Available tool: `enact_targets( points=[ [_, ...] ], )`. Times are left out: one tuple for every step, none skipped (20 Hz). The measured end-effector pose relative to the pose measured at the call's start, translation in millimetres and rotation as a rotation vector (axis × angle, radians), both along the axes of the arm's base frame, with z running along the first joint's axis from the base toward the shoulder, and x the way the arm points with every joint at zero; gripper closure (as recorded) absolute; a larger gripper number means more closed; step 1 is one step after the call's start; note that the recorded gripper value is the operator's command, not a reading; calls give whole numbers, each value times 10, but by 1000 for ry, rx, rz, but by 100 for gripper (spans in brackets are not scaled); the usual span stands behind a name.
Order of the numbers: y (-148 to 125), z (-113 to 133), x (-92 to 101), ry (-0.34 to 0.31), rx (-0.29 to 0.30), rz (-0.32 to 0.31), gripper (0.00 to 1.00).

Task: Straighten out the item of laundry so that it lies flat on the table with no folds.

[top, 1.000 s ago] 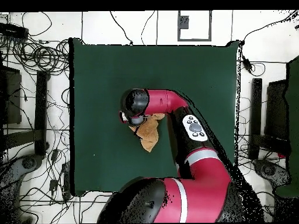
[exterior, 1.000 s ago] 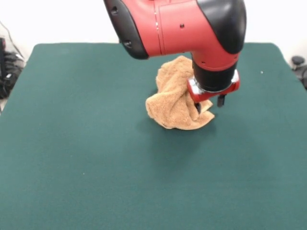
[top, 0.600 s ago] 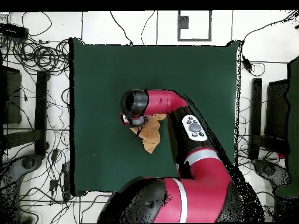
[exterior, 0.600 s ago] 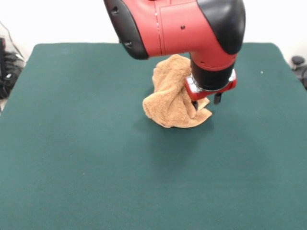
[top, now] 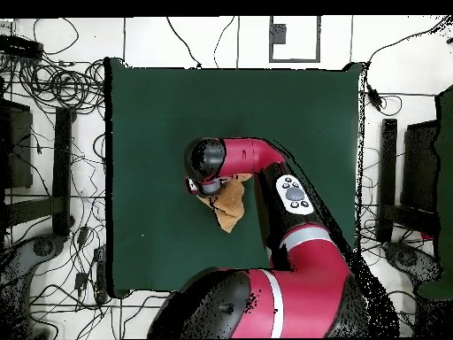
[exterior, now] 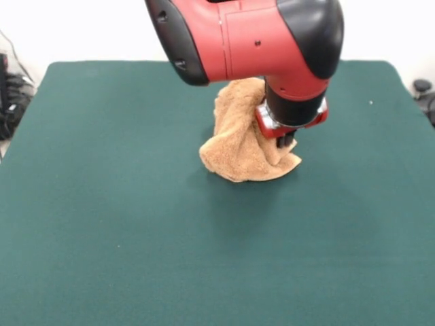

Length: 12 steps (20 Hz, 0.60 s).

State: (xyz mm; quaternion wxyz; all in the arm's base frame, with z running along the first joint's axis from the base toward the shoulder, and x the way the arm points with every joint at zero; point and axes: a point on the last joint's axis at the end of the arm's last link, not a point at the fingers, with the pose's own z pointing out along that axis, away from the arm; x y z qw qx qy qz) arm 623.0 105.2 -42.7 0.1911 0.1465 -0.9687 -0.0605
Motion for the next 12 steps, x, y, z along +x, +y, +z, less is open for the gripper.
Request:
enact_targets(
  points=[
    [-4,-2,-13,6,-3,4,100],
    [-12,-3,-34,17,-8,12,100],
    [-14,-3,-43,23,-10,14,100],
    [-18,-2,-53,28,-12,17,100],
    [-24,0,-82,46,-16,22,100],
    [-26,0,-91,52,-17,23,100],
    [-26,-1,-96,55,-17,24,100],
    [-26,-5,-101,59,-17,24,100],
    [-27,-13,-110,62,-18,24,100],
    [-23,-30,-122,66,-17,24,100],
    [-20,-47,-135,69,-16,25,100],
    [-17,-64,-147,73,-15,25,100]
  ],
)
